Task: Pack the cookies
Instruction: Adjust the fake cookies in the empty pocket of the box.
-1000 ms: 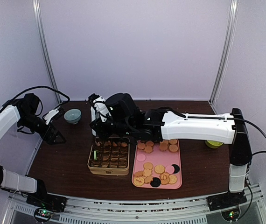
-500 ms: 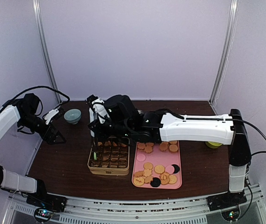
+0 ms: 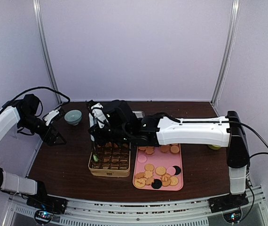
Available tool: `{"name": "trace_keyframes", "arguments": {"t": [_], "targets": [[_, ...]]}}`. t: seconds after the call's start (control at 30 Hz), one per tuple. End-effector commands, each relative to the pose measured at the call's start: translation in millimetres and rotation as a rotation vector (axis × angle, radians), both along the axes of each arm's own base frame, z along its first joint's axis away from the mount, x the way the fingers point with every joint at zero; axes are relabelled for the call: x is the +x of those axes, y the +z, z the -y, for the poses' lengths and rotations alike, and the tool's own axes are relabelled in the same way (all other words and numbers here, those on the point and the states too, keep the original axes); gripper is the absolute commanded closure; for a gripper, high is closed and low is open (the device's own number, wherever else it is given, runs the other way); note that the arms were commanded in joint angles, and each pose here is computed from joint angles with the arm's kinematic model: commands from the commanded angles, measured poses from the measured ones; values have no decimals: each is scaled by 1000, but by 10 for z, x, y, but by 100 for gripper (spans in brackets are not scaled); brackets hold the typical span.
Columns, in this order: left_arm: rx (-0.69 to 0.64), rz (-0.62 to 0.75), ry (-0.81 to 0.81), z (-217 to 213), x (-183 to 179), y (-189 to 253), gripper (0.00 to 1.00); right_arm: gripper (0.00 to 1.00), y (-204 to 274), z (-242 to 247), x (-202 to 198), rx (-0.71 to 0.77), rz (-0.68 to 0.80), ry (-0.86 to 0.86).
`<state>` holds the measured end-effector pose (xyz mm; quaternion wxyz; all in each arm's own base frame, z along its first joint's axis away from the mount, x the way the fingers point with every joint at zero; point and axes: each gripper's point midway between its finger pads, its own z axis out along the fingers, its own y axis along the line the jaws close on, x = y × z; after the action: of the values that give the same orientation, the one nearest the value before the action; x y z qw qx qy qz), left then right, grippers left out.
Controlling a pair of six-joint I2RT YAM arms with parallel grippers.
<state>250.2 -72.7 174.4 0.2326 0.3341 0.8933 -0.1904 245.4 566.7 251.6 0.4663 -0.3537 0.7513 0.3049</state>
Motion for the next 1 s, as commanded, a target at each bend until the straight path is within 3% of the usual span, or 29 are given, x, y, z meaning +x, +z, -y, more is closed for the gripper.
{"name": "trace_keyframes", "arguments": {"t": [0.0, 0.4, 0.73, 0.97], "targets": [[6, 72, -5, -21, 73, 131, 2, 86, -220, -35, -12, -60, -1, 10], [7, 66, -8, -18, 55, 128, 2, 88, -327, 122, 106, -154, 50, -38], [-15, 65, -11, 11, 56, 148, 2, 88, -17, 491, 154, -125, 100, -96], [-27, 65, -14, 30, 64, 165, 2, 85, 210, 382, 98, -60, 96, -64]]}}
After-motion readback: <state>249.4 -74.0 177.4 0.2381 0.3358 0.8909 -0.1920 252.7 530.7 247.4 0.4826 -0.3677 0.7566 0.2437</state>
